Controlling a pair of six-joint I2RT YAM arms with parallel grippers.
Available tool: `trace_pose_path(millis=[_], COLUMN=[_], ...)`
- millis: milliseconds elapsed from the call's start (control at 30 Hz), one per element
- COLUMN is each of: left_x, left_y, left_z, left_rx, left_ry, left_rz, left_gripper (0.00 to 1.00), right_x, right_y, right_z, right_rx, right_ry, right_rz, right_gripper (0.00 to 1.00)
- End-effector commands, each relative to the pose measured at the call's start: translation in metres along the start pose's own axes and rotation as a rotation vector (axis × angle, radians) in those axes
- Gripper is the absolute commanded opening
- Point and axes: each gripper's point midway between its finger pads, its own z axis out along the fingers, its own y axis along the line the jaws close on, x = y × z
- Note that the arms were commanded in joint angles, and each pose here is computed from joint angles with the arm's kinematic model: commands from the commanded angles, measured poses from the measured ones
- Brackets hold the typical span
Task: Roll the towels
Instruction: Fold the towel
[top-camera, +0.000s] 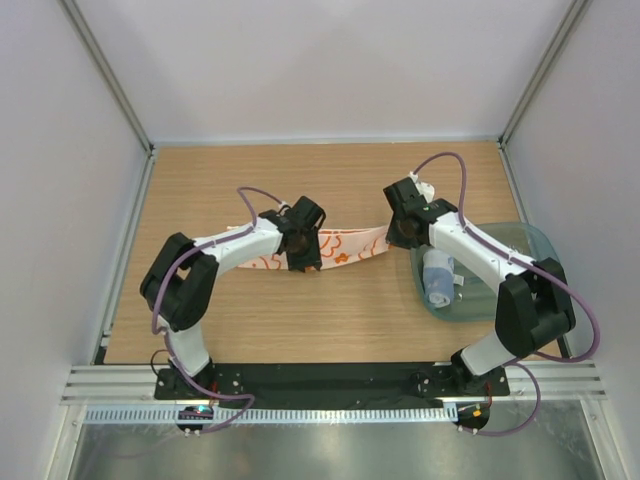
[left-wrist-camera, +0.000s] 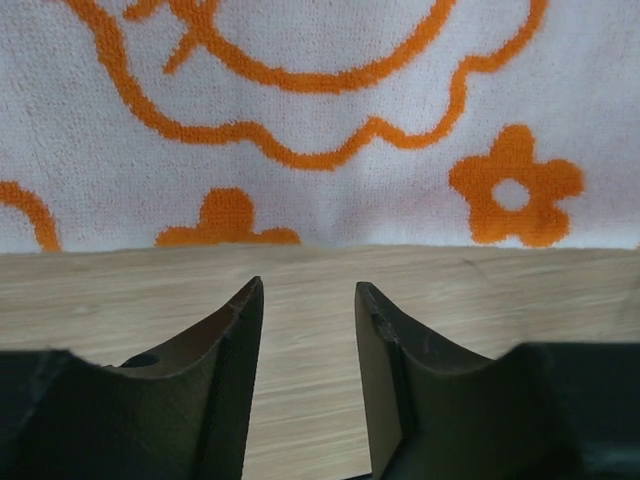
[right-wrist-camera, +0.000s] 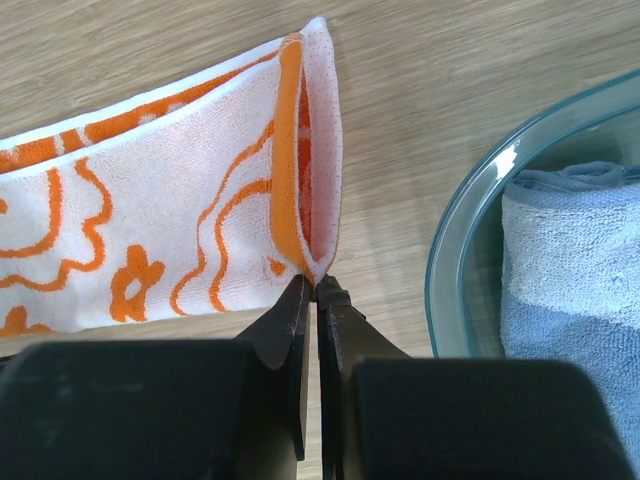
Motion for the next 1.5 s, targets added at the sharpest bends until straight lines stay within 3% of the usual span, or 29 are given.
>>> trace_pose_path(millis=[0, 67, 200, 1133, 1267, 1333, 1367, 1467], left_x=[-0.031, -0.033, -0.037, -0.008, -0.015, -0.025, -0.029, -0.045], left_y=[-0.024, -0.027, -0.032, -0.010, -0.014, -0.021, -0.024, -0.036], left_z=[-0.006, -0.006, -0.007, 0.042, 0.029, 0.012, 0.005, -0.024], left_rx=[0.057, 0.059, 0.062, -0.091, -0.079, -0.054, -0.045, -0.017], left_ry=[-0.116, -0.128, -0.151, -0.111, -0.134, -0.165, -0.175, -0.204], left_rz=[-0.042, -0.044, -0.056, -0.027, -0.027, -0.027, -0.026, -0.020], left_gripper=[0.42, 0.38, 0.19, 0.06, 0.10, 0.19, 0.29, 0.42], right_x=[-0.005, -0.003, 0.002, -0.020, -0.024, -0.027, -0.027, -0.026], right_y=[-0.001, -0.003, -0.004, 0.012, 0.031, 0.051, 0.058, 0.090], right_z=[-0.009, -0.009, -0.007, -0.022, -0.029, -0.036, -0.039, -0.050], right_rx=[-0.019, -0.018, -0.019, -0.053, -0.098, -0.140, -0.157, -0.220], right_ry=[-0.026, -0.024, -0.016, -0.045, -0.054, -0.068, -0.075, -0.095], right_rz=[-0.011, -0.012, -0.015, -0.023, -0.071, -0.107, -0.127, -0.183], right_gripper=[0.01, 0.01, 0.01, 0.01, 0.01, 0.01, 0.01, 0.01])
